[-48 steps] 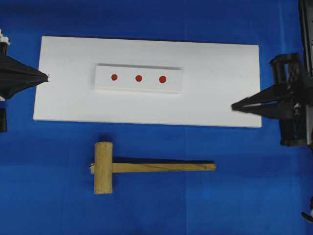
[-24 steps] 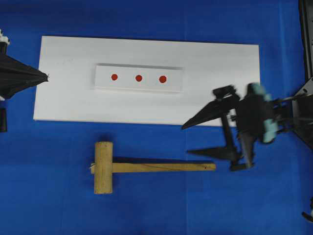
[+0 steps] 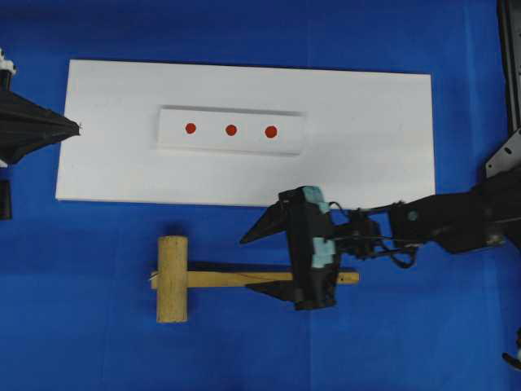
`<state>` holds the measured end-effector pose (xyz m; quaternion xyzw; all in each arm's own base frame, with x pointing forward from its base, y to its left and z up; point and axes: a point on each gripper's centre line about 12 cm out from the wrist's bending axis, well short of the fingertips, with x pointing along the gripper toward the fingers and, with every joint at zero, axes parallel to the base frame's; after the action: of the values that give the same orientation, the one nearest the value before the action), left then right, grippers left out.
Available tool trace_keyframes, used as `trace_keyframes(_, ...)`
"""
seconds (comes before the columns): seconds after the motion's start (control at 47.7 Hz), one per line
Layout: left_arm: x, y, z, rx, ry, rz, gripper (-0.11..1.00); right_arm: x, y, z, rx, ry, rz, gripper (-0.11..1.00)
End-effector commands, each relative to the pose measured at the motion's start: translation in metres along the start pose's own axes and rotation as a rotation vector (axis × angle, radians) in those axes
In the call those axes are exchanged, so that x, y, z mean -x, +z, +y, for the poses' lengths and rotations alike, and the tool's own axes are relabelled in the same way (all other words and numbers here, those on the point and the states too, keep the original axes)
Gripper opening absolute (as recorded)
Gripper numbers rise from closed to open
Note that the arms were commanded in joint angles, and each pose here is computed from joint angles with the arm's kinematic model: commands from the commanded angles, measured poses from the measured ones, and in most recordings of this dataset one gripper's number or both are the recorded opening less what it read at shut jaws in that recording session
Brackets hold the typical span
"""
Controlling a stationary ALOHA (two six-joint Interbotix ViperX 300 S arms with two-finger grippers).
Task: Hit the mark with a hammer.
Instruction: 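Move the right gripper down over the wooden mallet handle, then close the right gripper on the mallet handle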
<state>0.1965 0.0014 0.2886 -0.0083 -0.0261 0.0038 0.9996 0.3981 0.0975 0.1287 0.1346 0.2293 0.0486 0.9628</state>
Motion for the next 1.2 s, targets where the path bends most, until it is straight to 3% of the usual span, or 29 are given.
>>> trace_keyframes(0.0, -0.001, 0.006, 0.0, 0.004, 0.002, -0.012, 0.0, -0.01, 0.006, 0.009, -0.021, 0.013, -0.043, 0.89)
trace_keyframes(0.356, -0.002, 0.002, 0.0, 0.008, 0.002, 0.017, 0.0, -0.038, -0.026, 0.009, -0.072, -0.027, 0.019, 0.89)
trace_keyframes(0.65, -0.001, 0.001, 0.0, 0.009, 0.002, 0.025, 0.0, -0.043, -0.032, 0.009, -0.064, -0.028, 0.032, 0.86)
trace_keyframes(0.755, -0.001, 0.001, 0.0, 0.014, 0.001, 0.026, 0.0, -0.043, -0.033, 0.01, -0.06, -0.028, 0.038, 0.71)
trace_keyframes(0.986, -0.001, 0.001, 0.0, 0.038, 0.003, 0.026, 0.0, -0.043, -0.036, 0.012, -0.051, -0.024, 0.052, 0.11)
trace_keyframes(1.174, -0.001, -0.001, 0.0, 0.038, 0.003, 0.038, 0.0, -0.043, -0.029, 0.014, -0.053, -0.017, 0.035, 0.1)
